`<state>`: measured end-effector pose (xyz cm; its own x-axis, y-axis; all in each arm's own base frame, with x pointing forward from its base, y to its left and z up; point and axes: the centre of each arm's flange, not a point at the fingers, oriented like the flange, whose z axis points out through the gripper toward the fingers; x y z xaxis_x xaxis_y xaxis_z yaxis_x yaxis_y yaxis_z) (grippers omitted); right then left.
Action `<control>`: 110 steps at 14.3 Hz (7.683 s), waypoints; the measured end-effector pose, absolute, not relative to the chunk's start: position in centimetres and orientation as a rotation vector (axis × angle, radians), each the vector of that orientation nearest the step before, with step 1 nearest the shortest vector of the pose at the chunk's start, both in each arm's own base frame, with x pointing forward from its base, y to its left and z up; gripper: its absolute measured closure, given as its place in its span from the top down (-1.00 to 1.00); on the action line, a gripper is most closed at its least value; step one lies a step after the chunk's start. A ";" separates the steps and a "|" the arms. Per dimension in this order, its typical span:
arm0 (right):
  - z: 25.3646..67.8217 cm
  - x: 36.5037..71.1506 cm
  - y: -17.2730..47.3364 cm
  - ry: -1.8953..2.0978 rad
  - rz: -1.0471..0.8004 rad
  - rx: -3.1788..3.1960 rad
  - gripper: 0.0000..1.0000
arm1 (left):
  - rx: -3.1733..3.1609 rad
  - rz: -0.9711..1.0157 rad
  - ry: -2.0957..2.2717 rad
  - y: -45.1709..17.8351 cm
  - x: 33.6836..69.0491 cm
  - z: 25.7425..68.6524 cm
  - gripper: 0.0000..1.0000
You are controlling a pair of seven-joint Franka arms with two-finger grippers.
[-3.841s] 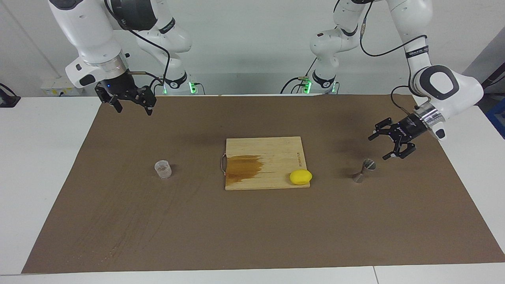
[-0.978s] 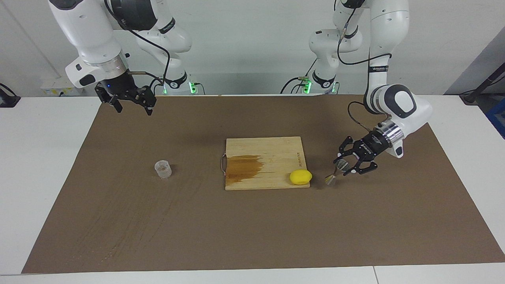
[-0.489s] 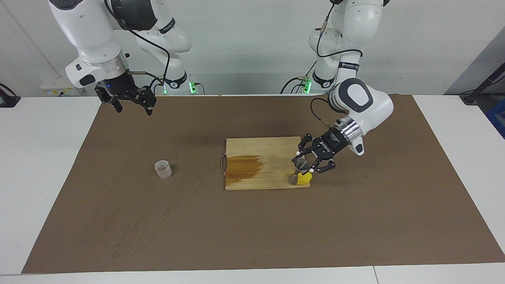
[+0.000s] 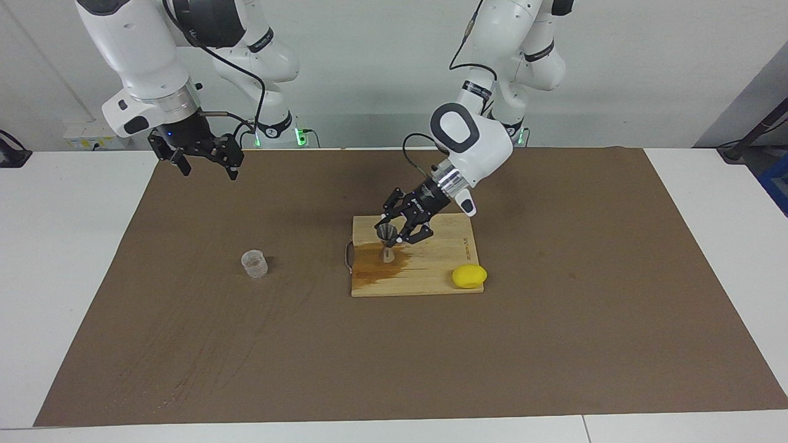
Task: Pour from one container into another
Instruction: 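Set the metal cup on the board while the right gripper opens, then withdraw the left gripper while the right gripper reaches the clear glass, then close the right gripper on the clear glass and lift it, then carry the clear glass with the right gripper above the metal cup, then tilt the clear glass over the metal cup with the right gripper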
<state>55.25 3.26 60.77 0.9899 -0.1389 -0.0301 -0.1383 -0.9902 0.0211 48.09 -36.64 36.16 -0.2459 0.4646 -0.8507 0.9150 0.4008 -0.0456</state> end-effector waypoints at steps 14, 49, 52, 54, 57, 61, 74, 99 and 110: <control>60.6 55.6 3.2 -0.474 -0.025 3.089 1.00 | 1.145 -0.705 1.899 -34.1 49.7 35.3 1.00; 24.5 58.5 -8.8 -2.430 -0.978 2.505 0.94 | 3.068 0.127 0.085 -3.1 55.9 57.7 1.00; 24.6 58.4 -8.4 -2.450 -0.998 2.500 0.87 | 3.079 -0.001 -0.026 -3.2 54.8 59.7 1.00; 24.6 58.4 -7.9 -2.469 -1.017 2.494 0.79 | 3.079 -0.034 -0.062 -3.3 54.5 60.1 1.00; 24.7 58.3 -7.7 -2.495 -1.035 2.483 0.56 | 3.082 -0.048 -0.062 -2.9 54.4 60.0 1.00; 25.1 58.3 -7.6 -2.505 -1.045 2.483 0.01 | 3.084 -0.063 -0.064 -2.9 54.3 59.9 1.00; 34.9 60.3 13.4 -2.569 -0.734 2.454 0.01 | 3.115 -0.179 -0.079 -2.9 52.9 61.8 1.00; 42.5 56.0 30.6 -2.051 0.043 2.605 0.01 | 3.115 -0.186 -0.040 -1.6 52.9 61.8 1.00; 43.8 52.6 33.8 -1.803 0.352 2.594 0.01 | 3.115 -0.186 -0.040 -1.6 52.9 61.8 1.00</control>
<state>52.62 33.75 43.79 0.3322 -0.9296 0.1593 -0.9214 -0.3560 -0.1560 52.91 -1.56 61.76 0.9926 -0.0269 -0.1186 -0.0244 -0.9995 0.0221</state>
